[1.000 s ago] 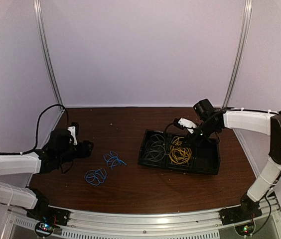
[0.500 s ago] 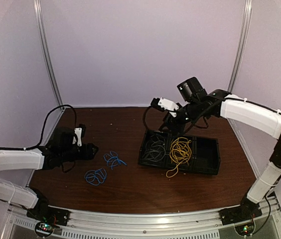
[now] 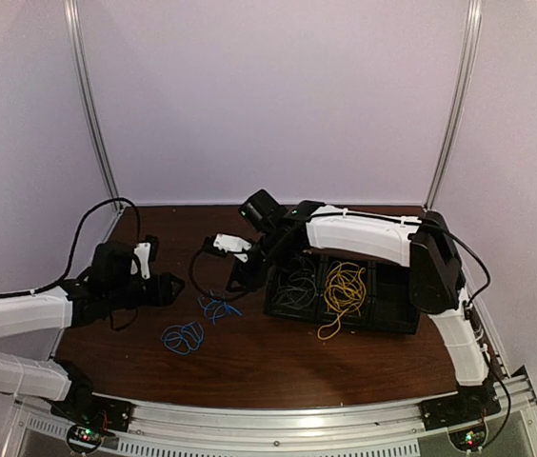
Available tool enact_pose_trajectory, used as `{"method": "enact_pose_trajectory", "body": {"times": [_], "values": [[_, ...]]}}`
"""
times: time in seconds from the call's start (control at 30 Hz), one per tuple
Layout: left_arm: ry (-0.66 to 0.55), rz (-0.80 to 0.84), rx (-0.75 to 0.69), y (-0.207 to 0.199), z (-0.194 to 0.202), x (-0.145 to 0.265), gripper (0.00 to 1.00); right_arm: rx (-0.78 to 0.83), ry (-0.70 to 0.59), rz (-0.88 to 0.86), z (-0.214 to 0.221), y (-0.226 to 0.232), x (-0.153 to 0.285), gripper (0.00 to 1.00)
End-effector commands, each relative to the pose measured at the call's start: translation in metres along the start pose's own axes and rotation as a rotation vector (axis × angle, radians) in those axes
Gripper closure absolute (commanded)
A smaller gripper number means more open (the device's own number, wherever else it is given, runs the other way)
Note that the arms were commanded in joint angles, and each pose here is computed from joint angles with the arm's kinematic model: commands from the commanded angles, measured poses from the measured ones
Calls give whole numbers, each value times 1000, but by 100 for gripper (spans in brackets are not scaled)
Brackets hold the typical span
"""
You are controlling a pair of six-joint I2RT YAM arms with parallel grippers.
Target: Untangle the cables
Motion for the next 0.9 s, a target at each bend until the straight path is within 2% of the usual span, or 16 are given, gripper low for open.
{"method": "enact_pose_trajectory", "body": {"times": [0.0,0.1,0.2,0.33,0.47,0.7,0.87], "values": [[-20,-4,10,1,-3,7,41,-28,15,-35,-2,7,-2,52],[-19,-10,8,2,-2,8,40,6,61,-53,8,17,14,56],[-13,-13,1,3,0,6,40,94,96,-68,29,37,48,57],[-24,-9,4,3,-1,4,40,216,181,-59,76,60,92,58],[-29,-5,9,2,-2,1,40,270,310,-13,125,69,118,57],[-29,8,25,2,1,-3,41,311,428,171,157,58,134,54],[-32,10,28,3,2,-2,41,324,476,178,169,55,127,50]]}}
Point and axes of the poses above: each gripper's point midway between its finger pads, its own x axis back along the fingers, its own y axis along the line the jaws close on, z = x × y, the point moved 6 cm from there along x, back along the fingers
